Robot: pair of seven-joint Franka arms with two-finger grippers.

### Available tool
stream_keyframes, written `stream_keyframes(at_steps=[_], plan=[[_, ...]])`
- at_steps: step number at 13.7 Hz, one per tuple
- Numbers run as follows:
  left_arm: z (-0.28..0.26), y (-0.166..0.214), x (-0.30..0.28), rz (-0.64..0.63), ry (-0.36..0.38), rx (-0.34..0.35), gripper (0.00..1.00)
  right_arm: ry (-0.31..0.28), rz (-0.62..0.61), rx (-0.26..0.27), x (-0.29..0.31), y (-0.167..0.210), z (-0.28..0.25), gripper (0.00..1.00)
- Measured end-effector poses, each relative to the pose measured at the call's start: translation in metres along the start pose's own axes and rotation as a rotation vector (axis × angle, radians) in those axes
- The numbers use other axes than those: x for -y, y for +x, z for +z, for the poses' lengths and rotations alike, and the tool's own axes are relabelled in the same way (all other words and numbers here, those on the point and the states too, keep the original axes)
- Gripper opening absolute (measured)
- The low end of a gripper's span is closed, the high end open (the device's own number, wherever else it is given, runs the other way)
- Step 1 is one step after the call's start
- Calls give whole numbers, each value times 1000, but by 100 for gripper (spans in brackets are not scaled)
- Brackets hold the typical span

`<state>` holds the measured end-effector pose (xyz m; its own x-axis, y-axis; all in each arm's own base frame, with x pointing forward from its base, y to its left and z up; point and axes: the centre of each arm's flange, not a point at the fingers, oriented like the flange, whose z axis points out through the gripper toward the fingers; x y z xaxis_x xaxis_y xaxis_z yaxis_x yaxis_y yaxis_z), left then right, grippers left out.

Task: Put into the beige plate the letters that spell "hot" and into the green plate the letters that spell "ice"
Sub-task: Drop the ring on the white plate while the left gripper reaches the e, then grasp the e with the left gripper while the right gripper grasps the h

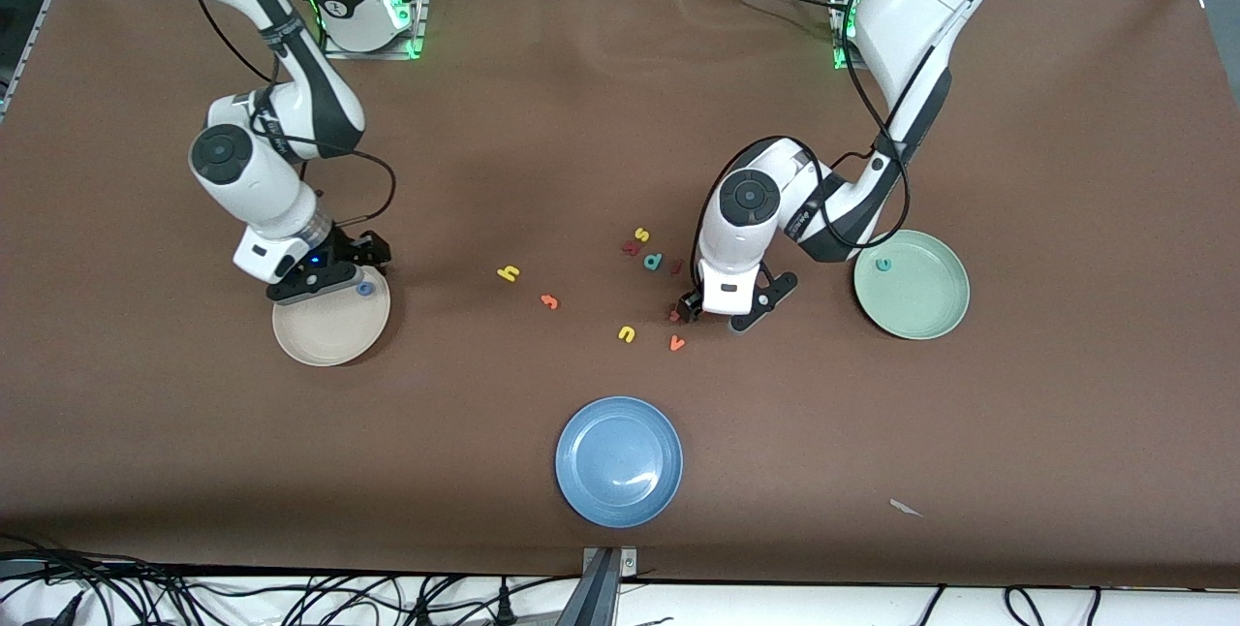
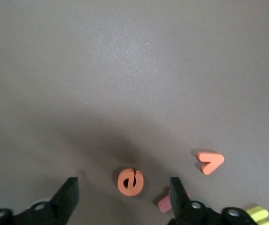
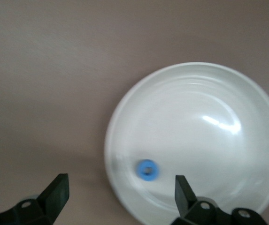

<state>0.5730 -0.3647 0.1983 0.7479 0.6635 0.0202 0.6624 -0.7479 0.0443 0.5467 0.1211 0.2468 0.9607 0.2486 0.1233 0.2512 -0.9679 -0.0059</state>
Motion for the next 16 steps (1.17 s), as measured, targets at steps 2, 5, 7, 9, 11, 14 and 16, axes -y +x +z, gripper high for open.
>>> stream_keyframes(at_steps=[2,5,7,9,11,14,16], plan=[[10,1,1,25,11,6,78,22,60,-4,42,6,1,100],[18,1,1,43,17,12,78,50,125,-14,84,17,2,100],[19,1,0,47,17,13,78,65,167,-14,106,26,4,100],[20,0,0,49,18,14,74,81,207,-9,130,34,10,100],[22,-2,0,53,21,15,69,93,233,5,152,36,19,100],[23,-12,-2,68,22,17,68,95,233,31,165,31,32,100],[23,-15,-3,71,22,17,67,95,227,48,169,27,41,100]])
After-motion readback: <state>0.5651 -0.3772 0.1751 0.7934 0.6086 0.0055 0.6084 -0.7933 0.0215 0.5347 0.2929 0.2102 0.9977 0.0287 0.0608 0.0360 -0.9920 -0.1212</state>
